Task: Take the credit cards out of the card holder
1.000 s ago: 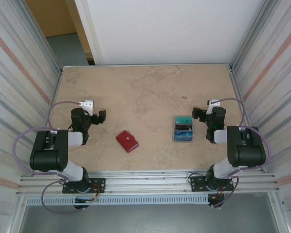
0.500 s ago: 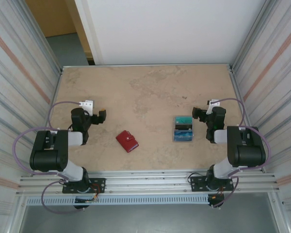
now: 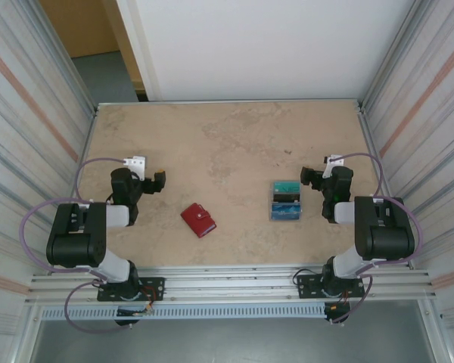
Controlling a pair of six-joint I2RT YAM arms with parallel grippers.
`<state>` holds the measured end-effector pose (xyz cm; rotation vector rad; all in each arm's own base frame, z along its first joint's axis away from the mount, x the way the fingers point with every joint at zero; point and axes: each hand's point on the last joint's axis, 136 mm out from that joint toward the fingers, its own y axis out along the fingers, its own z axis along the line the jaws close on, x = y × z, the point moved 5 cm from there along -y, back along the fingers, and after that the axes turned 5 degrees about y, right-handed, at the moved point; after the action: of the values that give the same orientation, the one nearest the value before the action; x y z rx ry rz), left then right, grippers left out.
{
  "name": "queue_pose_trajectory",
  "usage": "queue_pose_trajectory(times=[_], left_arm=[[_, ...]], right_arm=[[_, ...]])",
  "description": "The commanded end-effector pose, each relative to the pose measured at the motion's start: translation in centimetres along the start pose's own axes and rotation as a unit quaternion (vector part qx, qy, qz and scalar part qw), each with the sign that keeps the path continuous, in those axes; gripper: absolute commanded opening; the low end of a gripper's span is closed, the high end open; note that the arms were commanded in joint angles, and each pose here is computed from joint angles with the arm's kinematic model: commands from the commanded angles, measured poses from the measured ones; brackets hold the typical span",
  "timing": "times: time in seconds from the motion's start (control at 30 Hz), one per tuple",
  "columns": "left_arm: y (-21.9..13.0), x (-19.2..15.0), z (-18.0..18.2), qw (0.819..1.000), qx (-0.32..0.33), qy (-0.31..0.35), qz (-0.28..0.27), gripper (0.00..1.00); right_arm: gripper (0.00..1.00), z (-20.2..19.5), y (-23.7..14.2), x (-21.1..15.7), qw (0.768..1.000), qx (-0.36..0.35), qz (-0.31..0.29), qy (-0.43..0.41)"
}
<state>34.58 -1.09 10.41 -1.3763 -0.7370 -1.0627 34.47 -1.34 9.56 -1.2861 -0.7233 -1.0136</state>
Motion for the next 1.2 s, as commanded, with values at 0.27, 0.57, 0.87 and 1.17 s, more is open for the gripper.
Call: queue_pose_trajectory(times=[0.27, 0.57, 0.87, 1.17], left_arm=[[-1.6, 2.4, 0.8, 0.999, 0.029, -0.012, -0.024, 0.99], [-6.0, 6.1, 2.0, 0.992, 0.074, -0.098, -0.039, 0.99], [-9.2, 5.5, -0.7, 0.973, 0.032, -0.227, -0.004, 0.99], [-13.2, 2.7, -6.7, 0.976, 0.017, -0.215, 0.035, 0.99]], right_arm=[[0.99, -0.4, -0.1, 1.3, 1.0, -0.001, -0.009, 0.013], [0.99, -1.1, -2.2, 3.7, 0.998, -0.031, -0.012, 0.044], [0.99, -0.3, -6.9, 5.2, 0.992, -0.065, 0.033, 0.099], [0.99, 1.6, -13.6, 2.8, 0.975, -0.033, 0.112, 0.189]])
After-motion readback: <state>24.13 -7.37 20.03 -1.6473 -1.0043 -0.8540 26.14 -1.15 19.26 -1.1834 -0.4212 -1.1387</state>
